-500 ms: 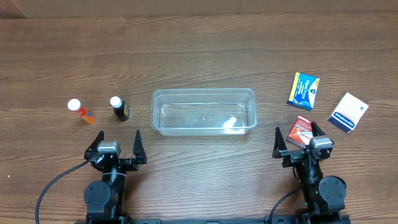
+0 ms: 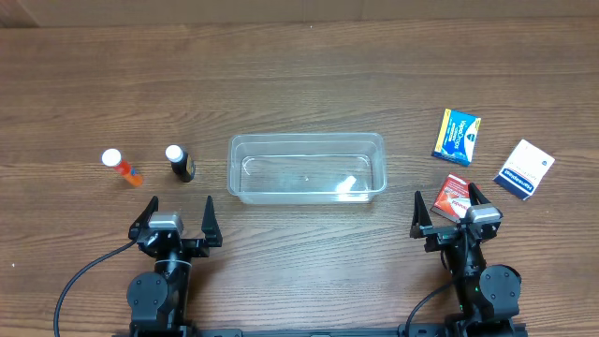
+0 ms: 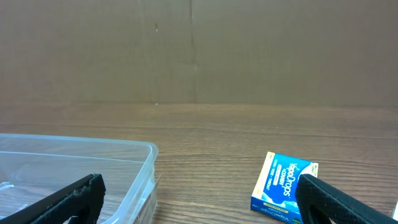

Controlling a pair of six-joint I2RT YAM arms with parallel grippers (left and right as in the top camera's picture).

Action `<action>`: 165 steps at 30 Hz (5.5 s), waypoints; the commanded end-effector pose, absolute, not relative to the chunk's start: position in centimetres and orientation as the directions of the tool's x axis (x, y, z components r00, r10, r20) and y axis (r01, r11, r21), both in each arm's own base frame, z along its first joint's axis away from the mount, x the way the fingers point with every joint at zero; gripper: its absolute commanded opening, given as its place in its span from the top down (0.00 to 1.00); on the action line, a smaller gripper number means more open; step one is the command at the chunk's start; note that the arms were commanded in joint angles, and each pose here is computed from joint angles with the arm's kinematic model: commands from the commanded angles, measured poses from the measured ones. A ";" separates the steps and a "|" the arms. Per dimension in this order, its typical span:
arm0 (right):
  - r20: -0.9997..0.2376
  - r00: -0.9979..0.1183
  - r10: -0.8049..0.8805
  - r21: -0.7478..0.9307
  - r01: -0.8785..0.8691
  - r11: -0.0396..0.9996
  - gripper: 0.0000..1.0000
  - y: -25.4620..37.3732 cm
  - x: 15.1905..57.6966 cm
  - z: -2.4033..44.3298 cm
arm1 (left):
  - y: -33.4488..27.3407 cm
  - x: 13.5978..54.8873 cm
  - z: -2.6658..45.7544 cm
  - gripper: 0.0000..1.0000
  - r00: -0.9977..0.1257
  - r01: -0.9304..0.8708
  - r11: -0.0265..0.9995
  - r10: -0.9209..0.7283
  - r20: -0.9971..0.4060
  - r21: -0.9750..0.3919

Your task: Pack container

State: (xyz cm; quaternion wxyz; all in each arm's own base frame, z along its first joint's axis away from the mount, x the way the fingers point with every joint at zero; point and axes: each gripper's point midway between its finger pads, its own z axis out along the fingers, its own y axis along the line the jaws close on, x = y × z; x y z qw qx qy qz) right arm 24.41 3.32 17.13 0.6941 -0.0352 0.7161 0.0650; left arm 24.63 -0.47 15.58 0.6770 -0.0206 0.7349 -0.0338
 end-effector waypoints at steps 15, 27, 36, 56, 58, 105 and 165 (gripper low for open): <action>-0.999 -0.029 0.036 0.040 -0.148 0.988 0.00 3.4 24.4 17.0 | -0.7 24.6 15.6 0.00 -0.079 0.028 0.997 -0.066 -0.995 -0.068; -0.983 -0.069 0.171 0.179 -0.143 0.973 0.00 3.5 24.1 18.2 | -0.7 24.1 17.3 0.00 -0.082 0.018 0.982 -0.186 -0.979 -0.188; -0.919 -0.341 0.199 0.241 -0.087 0.967 0.00 4.1 27.0 24.7 | -0.7 24.5 27.6 0.00 -0.262 -0.017 0.983 -0.183 -0.948 -0.185; -0.541 -0.829 0.141 0.188 0.044 0.981 0.00 4.8 31.0 20.2 | 0.3 30.0 20.1 0.00 -0.904 -0.199 0.977 -0.213 -0.372 -0.074; -0.541 -0.829 0.141 0.188 0.044 0.981 0.00 4.8 31.0 20.2 | 1.0 31.4 19.4 0.00 -0.910 -0.223 0.972 -0.233 -0.343 -0.068; -0.541 -0.829 0.141 0.188 0.044 0.981 0.00 4.8 31.0 20.1 | -2.9 36.5 23.7 0.96 -0.931 -0.111 0.993 -0.120 -0.345 -0.047; -0.538 -0.831 0.141 0.187 0.045 0.981 0.00 4.8 30.9 20.0 | 6.9 31.2 29.8 0.14 -0.682 -0.620 0.783 -0.568 -0.460 -0.048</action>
